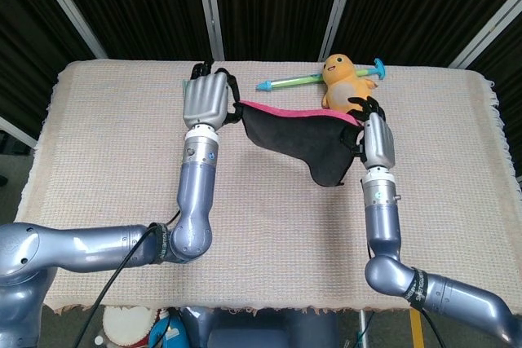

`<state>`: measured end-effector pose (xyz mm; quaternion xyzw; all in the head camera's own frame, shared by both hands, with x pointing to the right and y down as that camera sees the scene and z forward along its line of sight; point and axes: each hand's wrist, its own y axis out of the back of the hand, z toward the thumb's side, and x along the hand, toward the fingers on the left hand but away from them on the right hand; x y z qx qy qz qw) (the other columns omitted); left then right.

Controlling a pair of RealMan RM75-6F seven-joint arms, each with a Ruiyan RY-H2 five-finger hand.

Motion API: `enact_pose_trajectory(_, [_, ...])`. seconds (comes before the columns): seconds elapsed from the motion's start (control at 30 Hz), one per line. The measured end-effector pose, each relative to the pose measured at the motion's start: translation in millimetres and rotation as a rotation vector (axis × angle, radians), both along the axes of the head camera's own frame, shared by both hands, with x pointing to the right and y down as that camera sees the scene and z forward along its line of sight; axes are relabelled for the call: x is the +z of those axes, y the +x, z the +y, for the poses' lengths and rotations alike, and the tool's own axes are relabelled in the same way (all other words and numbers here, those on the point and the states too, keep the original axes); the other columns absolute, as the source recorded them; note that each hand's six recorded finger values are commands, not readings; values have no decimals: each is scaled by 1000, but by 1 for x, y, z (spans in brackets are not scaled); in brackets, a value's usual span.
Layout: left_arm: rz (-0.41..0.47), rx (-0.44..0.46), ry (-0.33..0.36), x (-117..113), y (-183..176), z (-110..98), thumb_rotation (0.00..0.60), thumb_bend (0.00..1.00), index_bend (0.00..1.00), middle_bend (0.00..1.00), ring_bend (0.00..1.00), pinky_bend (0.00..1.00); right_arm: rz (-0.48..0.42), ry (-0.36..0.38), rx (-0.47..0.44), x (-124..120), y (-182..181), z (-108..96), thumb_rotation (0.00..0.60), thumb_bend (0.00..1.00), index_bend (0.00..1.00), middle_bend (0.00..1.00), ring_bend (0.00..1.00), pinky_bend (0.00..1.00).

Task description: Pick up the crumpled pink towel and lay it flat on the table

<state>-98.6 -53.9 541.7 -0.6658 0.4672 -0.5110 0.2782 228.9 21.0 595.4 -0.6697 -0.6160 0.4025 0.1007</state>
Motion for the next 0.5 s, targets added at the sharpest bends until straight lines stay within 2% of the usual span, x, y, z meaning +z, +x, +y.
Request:
enact_pose_trajectory(0.17, [17,-4,13,6,-9,2,600,712,919,297,46,70,28,-5,2,6,-1,-7,600,720,658,225,21,11])
enact_pose_trajectory(0.5, [9,15,-4,27,-16,12,600,713,918,297,45,70,66,-11,-8,21,-2,-22,600,720,659,225,21,11])
